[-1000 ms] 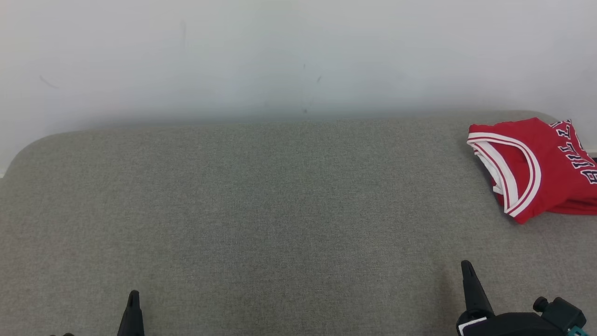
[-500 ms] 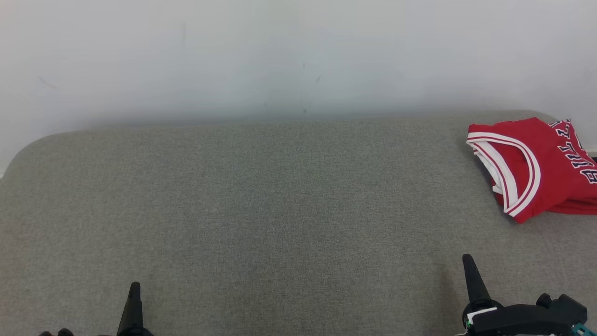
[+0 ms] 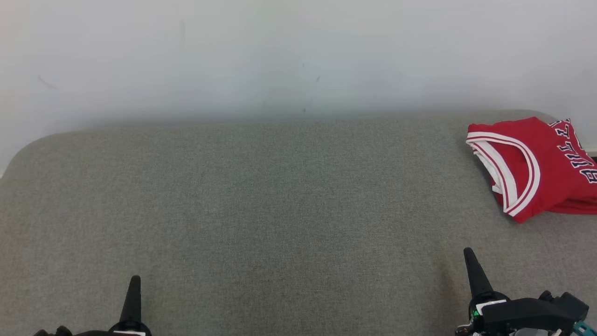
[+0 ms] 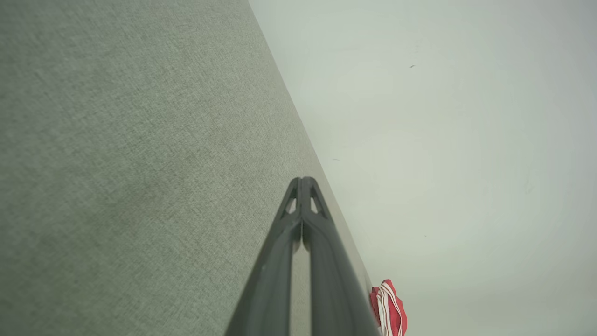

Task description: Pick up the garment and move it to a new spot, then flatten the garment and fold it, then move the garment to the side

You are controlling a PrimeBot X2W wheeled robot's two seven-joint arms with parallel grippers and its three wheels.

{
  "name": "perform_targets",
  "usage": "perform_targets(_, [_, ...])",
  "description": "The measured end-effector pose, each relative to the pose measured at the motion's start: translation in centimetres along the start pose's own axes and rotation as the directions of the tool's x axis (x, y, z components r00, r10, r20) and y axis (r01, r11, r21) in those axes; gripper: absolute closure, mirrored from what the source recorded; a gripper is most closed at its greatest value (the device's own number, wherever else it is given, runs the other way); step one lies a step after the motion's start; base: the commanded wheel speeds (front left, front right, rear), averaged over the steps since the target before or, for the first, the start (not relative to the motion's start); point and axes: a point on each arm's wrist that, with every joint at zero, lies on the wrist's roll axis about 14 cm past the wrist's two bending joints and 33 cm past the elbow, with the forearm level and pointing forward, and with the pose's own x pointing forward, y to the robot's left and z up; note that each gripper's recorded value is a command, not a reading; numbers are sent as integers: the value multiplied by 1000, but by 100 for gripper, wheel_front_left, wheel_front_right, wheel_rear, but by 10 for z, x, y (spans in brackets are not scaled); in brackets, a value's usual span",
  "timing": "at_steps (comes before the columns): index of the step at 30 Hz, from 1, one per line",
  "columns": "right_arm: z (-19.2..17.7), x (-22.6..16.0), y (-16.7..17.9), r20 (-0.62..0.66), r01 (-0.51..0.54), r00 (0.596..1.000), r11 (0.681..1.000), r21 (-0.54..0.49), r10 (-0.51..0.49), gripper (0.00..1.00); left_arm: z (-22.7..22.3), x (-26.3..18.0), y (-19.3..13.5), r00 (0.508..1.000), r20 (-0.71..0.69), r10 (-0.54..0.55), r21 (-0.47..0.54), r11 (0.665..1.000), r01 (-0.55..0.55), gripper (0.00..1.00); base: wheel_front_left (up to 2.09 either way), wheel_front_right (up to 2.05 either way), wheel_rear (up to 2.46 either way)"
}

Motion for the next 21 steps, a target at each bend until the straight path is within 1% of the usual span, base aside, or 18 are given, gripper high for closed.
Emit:
perform_targets(9, [3,3,3,2,-10,1000,996,85,10,100,1,3,-4,1000,-5,-14,-83,996,13,100,0,0,0])
perform_targets(21, [6,6,9,2,-27,1000,983,181,28,100,2,7,-11,999,-7,-43,-186,982,41,100,0,0,0])
